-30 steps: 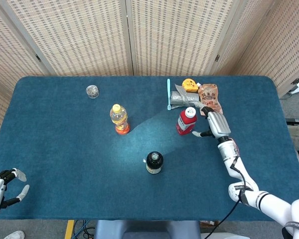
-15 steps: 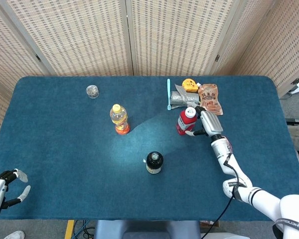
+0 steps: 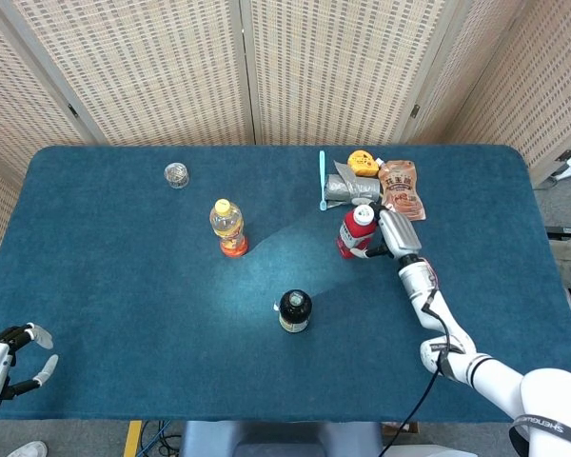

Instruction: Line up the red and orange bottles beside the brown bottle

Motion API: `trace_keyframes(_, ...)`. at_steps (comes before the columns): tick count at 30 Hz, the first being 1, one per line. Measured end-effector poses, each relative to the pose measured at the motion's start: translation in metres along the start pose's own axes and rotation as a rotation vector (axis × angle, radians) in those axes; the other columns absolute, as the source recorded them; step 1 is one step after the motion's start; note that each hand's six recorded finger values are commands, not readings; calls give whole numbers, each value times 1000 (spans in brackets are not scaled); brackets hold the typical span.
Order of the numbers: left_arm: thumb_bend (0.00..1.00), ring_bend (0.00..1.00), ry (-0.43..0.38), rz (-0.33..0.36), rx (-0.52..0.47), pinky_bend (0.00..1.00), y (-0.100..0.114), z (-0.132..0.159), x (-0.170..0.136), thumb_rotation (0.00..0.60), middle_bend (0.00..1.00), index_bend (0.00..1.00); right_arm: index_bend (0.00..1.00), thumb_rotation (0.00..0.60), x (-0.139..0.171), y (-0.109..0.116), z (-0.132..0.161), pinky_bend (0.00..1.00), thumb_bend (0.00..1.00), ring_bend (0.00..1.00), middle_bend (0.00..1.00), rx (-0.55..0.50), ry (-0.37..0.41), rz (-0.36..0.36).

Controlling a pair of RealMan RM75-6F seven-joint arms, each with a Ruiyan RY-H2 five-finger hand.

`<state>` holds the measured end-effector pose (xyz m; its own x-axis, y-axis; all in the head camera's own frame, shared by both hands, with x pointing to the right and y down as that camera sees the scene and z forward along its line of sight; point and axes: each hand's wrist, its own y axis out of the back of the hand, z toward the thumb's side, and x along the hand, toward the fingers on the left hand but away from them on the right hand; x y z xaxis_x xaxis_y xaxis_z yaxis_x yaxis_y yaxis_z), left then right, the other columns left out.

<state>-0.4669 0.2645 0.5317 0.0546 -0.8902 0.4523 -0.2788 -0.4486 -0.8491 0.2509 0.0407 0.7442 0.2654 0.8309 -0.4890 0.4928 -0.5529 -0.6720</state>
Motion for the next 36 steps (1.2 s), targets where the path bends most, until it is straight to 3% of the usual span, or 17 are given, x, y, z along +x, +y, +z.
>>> trace_keyframes(3,301,407,0,1,-3,627,0,0,0,600,445,532,395,600,0,1,2,486,18,411,442,-8,7,-21)
trace_keyframes(11,300,407,0,0,-4,627,1,0,0,600,445,532,491,600,0,1,4,535,36,501,524,-18,24,-49)
trace_keyframes(24,301,407,-1,-5,1,627,-1,1,0,600,445,532,500,600,22,11,12,535,37,508,531,-28,87,-50)
trace_keyframes(36,300,407,2,-15,11,627,-5,0,2,600,445,532,500,600,72,31,10,557,37,508,531,-11,153,-17)
